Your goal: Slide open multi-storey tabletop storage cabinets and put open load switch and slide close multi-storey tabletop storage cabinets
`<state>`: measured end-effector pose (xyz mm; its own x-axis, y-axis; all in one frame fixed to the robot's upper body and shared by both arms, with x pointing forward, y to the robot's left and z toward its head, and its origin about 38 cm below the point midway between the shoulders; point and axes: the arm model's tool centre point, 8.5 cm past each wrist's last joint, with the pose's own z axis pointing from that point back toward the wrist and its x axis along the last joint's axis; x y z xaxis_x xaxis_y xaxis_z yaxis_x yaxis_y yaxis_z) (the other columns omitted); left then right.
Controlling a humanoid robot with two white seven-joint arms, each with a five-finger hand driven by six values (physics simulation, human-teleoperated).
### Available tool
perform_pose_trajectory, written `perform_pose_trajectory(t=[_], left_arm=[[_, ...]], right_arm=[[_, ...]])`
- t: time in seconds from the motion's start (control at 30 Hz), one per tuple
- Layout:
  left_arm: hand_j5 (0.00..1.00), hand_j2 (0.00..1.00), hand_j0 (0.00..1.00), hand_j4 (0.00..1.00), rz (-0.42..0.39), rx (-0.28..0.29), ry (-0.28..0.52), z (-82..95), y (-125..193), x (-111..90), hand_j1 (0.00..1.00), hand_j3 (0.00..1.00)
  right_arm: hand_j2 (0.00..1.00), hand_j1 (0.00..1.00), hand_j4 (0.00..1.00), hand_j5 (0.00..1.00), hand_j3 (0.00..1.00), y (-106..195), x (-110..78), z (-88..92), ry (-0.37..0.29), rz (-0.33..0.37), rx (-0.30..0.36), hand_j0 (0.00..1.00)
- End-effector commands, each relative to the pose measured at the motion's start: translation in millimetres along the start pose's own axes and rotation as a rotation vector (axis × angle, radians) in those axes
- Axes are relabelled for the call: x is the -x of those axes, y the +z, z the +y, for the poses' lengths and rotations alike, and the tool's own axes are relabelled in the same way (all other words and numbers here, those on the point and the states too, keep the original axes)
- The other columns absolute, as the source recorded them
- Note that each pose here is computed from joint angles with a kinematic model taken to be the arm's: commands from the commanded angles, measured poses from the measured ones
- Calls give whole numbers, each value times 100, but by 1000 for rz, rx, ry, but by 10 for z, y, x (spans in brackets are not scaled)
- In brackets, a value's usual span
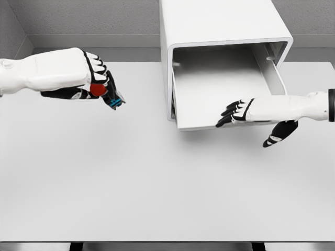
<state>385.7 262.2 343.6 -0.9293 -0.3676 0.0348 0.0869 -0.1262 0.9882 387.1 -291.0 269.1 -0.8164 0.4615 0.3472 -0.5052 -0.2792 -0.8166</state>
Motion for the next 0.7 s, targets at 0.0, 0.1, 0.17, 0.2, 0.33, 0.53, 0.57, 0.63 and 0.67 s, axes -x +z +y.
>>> perform_pose_trajectory(t=[0.0,0.1,0.17,0.2,0.33,0.53,0.57,0.63,0.67], left_arm=[[49,49,49,49,-28,-5,22,-59,-109,-30,49,49],[50,50,50,50,-52,-20,21,-46,-201,-57,50,50],[50,50,50,50,-73,-27,21,-37,-283,-83,50,50],[50,50,50,50,-80,-28,15,-16,-308,-91,50,50],[50,50,50,50,-103,-45,12,16,-399,-123,50,50],[50,50,50,50,-139,-80,2,96,-532,-174,50,50],[50,50,50,50,-142,-87,-6,137,-546,-176,50,50],[50,50,50,50,-157,-98,-7,155,-603,-201,50,50],[50,50,50,50,-158,-101,-16,184,-611,-203,50,50]], right_arm=[[100,100,100,100,100,-27,-80,17,24,-65,-3,100],[100,100,100,100,100,-27,-81,29,22,-65,-4,100],[100,100,100,100,100,-28,-81,34,20,-66,-4,100],[100,100,100,100,100,-33,-85,38,19,-68,-5,100],[100,100,100,100,100,24,-61,94,5,-53,-10,100],[100,100,100,100,100,59,-59,100,4,-46,-11,100],[100,100,100,100,100,62,-67,96,6,-47,-11,100],[100,100,100,100,100,64,-74,96,7,-48,-11,100],[100,100,100,100,100,80,-69,100,6,-43,-12,100]])
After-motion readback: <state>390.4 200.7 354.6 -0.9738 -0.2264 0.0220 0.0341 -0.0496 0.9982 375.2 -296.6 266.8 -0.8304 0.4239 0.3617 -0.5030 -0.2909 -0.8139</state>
